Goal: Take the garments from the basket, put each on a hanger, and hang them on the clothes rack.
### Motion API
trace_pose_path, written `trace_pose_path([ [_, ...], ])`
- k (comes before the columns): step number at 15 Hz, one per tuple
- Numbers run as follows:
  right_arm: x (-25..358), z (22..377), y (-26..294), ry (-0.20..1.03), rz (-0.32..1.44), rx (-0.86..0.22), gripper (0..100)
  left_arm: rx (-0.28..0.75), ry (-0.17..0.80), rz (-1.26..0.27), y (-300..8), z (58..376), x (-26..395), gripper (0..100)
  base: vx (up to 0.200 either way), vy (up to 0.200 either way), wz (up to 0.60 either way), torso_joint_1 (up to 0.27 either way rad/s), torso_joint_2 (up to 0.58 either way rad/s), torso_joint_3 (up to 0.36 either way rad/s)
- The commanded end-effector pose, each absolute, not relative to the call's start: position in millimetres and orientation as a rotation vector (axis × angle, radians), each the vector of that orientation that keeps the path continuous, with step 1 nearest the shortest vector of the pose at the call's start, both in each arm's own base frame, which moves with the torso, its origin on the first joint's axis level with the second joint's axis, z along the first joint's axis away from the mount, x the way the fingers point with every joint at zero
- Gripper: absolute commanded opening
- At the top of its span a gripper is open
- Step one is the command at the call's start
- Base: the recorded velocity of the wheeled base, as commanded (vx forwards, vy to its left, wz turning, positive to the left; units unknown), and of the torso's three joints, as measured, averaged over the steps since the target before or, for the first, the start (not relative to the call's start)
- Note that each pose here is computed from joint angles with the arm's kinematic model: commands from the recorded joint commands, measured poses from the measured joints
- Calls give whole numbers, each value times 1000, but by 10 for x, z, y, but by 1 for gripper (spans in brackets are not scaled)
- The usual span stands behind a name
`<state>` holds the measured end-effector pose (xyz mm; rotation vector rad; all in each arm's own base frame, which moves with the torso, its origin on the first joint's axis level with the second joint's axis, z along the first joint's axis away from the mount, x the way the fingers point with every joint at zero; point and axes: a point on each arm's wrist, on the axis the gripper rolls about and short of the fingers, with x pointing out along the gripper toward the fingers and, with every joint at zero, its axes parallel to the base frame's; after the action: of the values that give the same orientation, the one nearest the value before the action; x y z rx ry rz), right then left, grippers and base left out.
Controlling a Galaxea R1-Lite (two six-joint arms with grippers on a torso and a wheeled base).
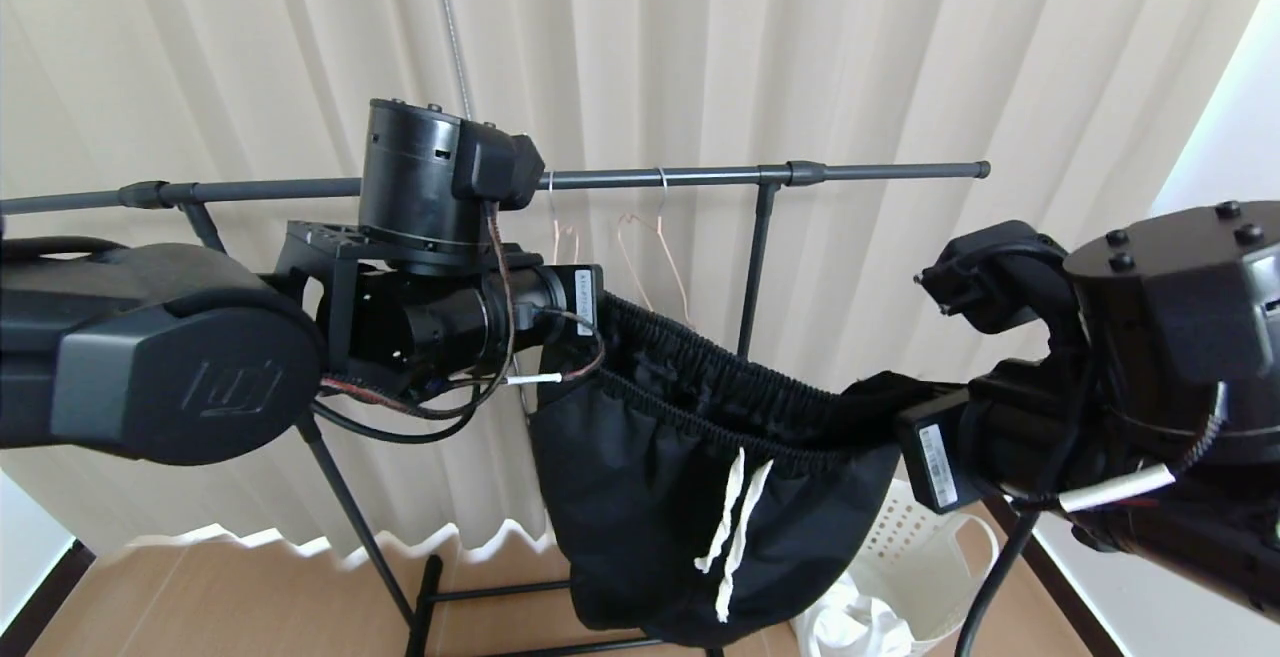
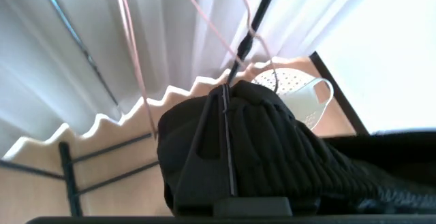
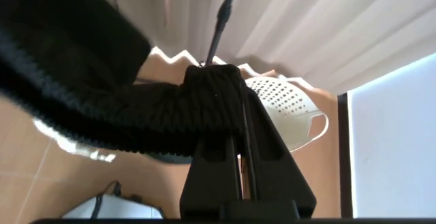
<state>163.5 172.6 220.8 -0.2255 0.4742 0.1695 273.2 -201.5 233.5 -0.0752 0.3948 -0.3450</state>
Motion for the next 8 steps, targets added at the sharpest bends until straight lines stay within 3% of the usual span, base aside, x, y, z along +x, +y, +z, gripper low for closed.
trace_pose_path([
  [1, 1405, 2206, 1758, 484, 261, -261, 0, -81, 390, -349, -2178, 2288, 2946, 0, 0, 0, 0, 0, 0, 0],
  [8, 1058, 2056, 2014, 552, 522, -329, 0, -139, 357, -339, -2412, 2270, 3285, 0, 0, 0, 0, 0, 0, 0],
])
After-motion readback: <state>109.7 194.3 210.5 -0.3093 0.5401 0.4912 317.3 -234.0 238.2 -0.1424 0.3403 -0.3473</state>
